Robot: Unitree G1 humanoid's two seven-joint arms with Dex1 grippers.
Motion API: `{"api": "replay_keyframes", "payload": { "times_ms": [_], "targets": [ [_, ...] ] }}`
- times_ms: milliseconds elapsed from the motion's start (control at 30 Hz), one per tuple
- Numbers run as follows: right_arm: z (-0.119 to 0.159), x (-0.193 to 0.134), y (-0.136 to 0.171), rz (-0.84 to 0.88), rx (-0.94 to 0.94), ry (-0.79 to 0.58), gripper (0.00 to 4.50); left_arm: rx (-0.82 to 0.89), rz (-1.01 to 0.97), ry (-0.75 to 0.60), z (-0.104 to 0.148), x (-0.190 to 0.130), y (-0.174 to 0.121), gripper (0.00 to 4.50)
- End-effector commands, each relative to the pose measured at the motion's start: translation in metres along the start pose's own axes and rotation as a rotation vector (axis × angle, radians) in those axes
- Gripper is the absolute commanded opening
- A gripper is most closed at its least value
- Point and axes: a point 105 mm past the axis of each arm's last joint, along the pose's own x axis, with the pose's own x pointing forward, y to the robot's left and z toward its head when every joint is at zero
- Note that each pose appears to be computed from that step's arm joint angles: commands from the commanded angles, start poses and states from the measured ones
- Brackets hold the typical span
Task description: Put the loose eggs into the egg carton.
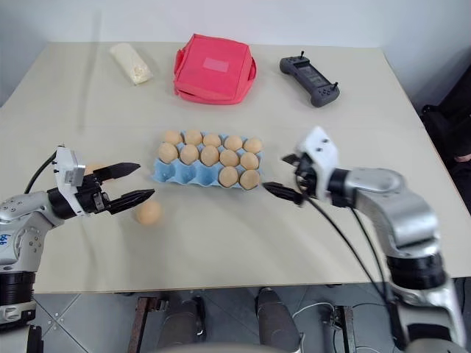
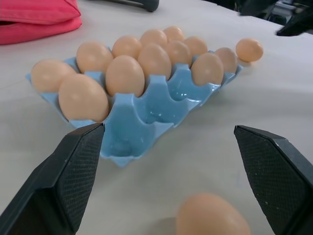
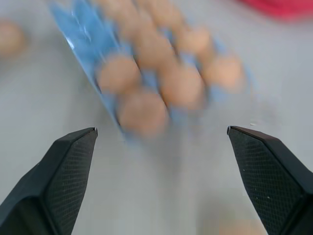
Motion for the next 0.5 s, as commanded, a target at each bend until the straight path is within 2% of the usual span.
{"api": "replay_keyframes", "payload": {
  "times_ms": [33,267,367,500],
  "targets": [
    [0.007,-0.031,-0.003,-0.033,-0.032,-0.024,4.45,0.040,-0.003,-0.011,0.008,-0.002,0.000,4.50],
    [-0.046,-0.087,-0.022,-0.175,0.084,0.097,4.45,0.035,-0.007,-0.008,0.006,-0.003,0.000,4.50],
    [-0.051,-0.091,-0.022,-0.192,0.100,0.098,4.45,0.034,-0.007,-0.004,0.005,-0.003,0.001,4.50],
    [-0.047,-0.077,-0.019,-0.180,0.105,0.054,4.45,0.039,-0.006,-0.008,0.007,-0.001,0.002,4.50]
  ]
}}
